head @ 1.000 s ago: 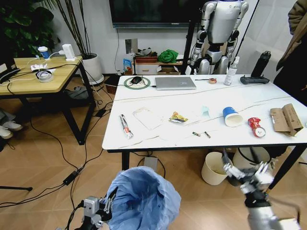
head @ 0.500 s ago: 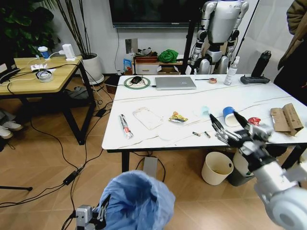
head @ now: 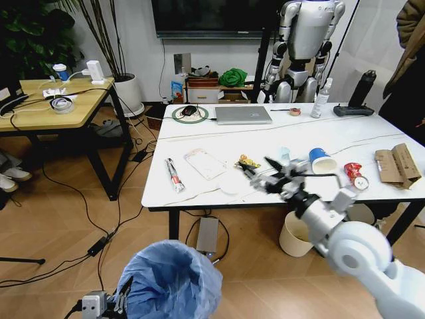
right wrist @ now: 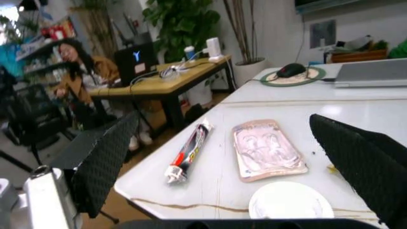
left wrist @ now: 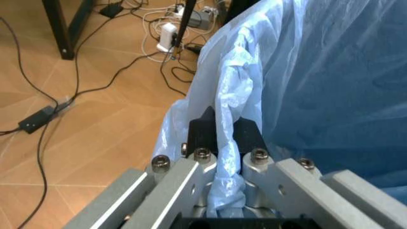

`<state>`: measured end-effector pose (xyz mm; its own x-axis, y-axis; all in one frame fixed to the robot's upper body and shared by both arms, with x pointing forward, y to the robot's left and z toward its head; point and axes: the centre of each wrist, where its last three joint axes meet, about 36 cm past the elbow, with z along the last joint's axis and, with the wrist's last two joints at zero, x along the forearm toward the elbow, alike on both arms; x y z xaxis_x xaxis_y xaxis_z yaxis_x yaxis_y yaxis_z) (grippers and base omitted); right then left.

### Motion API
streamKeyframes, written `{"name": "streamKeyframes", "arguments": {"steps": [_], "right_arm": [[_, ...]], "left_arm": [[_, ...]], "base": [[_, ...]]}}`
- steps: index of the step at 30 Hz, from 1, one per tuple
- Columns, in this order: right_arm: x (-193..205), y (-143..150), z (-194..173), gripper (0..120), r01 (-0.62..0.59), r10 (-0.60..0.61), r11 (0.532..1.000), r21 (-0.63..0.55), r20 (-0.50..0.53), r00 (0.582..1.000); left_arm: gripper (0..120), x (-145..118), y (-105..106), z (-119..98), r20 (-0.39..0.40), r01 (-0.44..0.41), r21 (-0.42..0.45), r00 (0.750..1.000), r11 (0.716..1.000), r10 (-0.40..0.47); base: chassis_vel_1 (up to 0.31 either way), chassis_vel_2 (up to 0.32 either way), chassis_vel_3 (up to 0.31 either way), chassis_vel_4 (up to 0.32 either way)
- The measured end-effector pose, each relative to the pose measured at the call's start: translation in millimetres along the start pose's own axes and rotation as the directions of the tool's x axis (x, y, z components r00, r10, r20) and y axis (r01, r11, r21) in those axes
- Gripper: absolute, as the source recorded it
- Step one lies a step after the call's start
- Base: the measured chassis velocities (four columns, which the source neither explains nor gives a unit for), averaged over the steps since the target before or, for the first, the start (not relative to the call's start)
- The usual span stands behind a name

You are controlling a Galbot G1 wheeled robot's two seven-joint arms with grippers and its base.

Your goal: Pick up the trash bin and place the trash from the table into it.

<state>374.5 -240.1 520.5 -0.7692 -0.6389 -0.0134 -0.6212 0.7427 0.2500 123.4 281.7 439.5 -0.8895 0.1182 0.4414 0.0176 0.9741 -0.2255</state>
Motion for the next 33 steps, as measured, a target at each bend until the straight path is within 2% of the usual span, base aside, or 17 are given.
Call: {"name": "streamKeyframes", "arguments": {"steps": [3, 10, 16, 26, 33], "right_arm": [[-7.2, -2.4, 3.3, 100, 0.020, -0.019, 0.999, 0.031, -0.021, 1.000], [-43.6, -11.5, 30.1, 100, 0.022, -0.007, 0.996, 0.085, -0.173, 0.985], [-71.5, -20.0, 30.1, 100, 0.019, 0.004, 0.994, 0.104, -0.222, 0.975], [-94.3, -18.7, 17.9, 100, 0.062, -0.008, 0.983, 0.170, -0.300, 0.954], [-102.8, -21.1, 28.4, 100, 0.065, 0.021, 0.973, 0.223, -0.364, 0.931]], "left_arm": [[0, 1.3, -0.7, 0.2, 0.002, 0.009, 0.002, 1.000, 1.000, -0.009], [0, 5.5, -4.8, 3.0, 0.010, 0.044, 0.019, 0.999, 0.999, -0.044], [0, 5.9, -6.7, 4.6, 0.019, 0.054, 0.030, 0.998, 0.998, -0.054], [0, 0.5, -6.7, 3.4, 0.037, 0.048, 0.037, 0.998, 0.998, -0.049], [0, -0.5, -6.3, 4.5, 0.037, 0.049, 0.043, 0.998, 0.998, -0.051]], "base": [[0.000, 0.000, 0.000, 0.000], [0.000, 0.000, 0.000, 0.000], [0.000, 0.000, 0.000, 0.000], [0.000, 0.000, 0.000, 0.000], [0.000, 0.000, 0.000, 0.000]]}}
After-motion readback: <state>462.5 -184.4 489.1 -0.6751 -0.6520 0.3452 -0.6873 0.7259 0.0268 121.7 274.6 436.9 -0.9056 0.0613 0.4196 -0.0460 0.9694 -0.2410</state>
